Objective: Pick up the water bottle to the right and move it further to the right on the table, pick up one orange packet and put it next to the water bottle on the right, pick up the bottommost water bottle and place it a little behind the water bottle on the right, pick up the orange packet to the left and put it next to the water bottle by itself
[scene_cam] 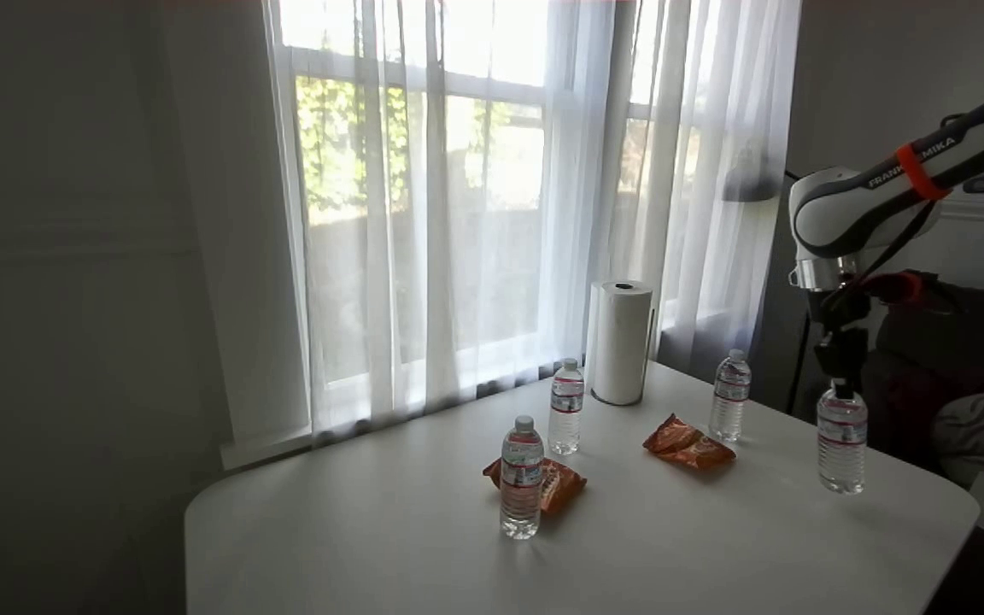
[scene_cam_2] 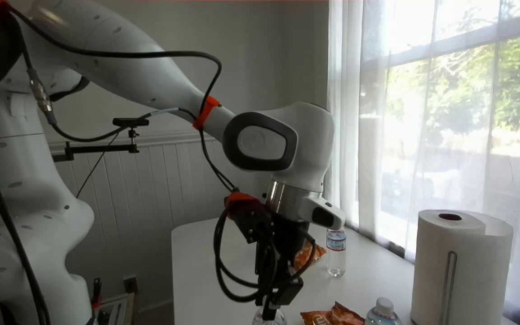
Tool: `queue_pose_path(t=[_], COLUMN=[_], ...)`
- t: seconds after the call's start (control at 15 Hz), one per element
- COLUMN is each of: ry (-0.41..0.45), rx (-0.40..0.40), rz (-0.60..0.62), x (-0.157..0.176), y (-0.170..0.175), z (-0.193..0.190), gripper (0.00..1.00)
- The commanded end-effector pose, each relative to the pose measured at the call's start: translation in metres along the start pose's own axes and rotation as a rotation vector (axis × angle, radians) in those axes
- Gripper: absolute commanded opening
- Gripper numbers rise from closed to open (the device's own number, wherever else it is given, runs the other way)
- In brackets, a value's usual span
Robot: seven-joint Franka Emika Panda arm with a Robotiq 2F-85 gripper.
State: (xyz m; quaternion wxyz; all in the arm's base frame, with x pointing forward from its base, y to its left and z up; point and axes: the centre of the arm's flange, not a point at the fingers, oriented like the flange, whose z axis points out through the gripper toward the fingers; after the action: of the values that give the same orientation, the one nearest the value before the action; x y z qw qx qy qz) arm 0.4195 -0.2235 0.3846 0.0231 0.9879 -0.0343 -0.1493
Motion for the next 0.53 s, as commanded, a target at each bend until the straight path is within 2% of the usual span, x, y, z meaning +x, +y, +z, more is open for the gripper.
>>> queue_pose_path(t=[0.0,0.27,0.47], ry=[0.027,0.058,0.075], rx=[0.015,0.035,0.062], rz=[0.105,0.193,0.224], x=[-0.007,-0.007,-0.001], y=[0.03,0.056,0.062], z=[-0.002,0.003,0.008], gripper=[0.08,0.08,0.08])
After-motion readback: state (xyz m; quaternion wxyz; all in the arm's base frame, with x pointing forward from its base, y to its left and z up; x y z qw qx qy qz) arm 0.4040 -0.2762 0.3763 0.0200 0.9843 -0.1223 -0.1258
